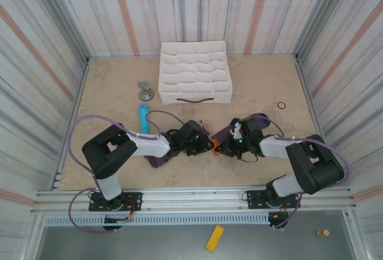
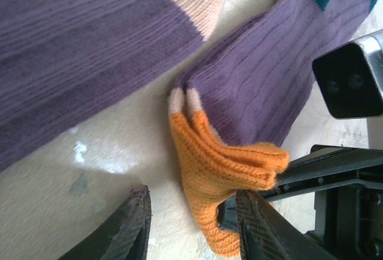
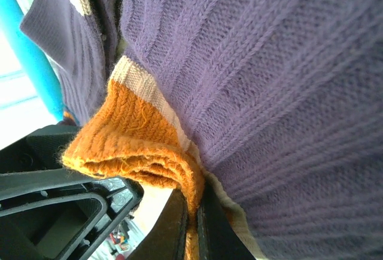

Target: Roll the socks

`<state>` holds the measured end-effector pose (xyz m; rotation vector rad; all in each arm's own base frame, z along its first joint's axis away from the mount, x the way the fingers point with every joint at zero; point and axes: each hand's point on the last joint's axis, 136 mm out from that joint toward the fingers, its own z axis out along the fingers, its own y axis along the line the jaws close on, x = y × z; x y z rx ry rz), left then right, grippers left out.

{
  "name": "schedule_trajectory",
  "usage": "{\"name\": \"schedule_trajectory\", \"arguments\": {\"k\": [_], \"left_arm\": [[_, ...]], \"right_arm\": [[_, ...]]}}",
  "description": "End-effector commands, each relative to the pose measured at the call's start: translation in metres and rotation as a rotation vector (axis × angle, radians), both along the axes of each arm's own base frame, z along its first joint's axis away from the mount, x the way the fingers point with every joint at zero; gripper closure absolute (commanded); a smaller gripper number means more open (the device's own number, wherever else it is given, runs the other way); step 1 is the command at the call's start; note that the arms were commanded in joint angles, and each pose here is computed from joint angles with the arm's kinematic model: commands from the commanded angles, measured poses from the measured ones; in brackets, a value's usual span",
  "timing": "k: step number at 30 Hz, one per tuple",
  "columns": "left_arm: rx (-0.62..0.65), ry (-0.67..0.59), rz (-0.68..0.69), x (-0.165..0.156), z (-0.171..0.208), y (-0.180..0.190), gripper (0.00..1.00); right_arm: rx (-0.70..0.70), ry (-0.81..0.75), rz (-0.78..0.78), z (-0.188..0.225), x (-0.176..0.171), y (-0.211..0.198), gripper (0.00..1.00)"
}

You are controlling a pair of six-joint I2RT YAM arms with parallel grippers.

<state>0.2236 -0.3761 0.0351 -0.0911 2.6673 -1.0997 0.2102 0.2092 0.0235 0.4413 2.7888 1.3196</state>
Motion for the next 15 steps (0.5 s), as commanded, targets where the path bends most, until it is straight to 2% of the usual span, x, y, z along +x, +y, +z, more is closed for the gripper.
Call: {"name": "schedule_trajectory", "arguments": {"k": [1, 5, 15], "left_arm": [[0.060, 0.009, -0.010, -0.001, -0.021, 0.004, 0.59], [0.085, 0.041, 0.009, -0.002, -0.034, 0.007, 0.64], [0.147, 0.114, 0.054, 0.000, -0.060, 0.021, 0.68]], "right_arm": [[-0.018, 0.069, -0.029, -0.012, -0.008, -0.007, 1.00], [-0.013, 0.070, -0.033, -0.012, -0.008, -0.008, 1.00], [0.035, 0.079, -0.042, -0.011, -0.008, -0.006, 1.00]]}}
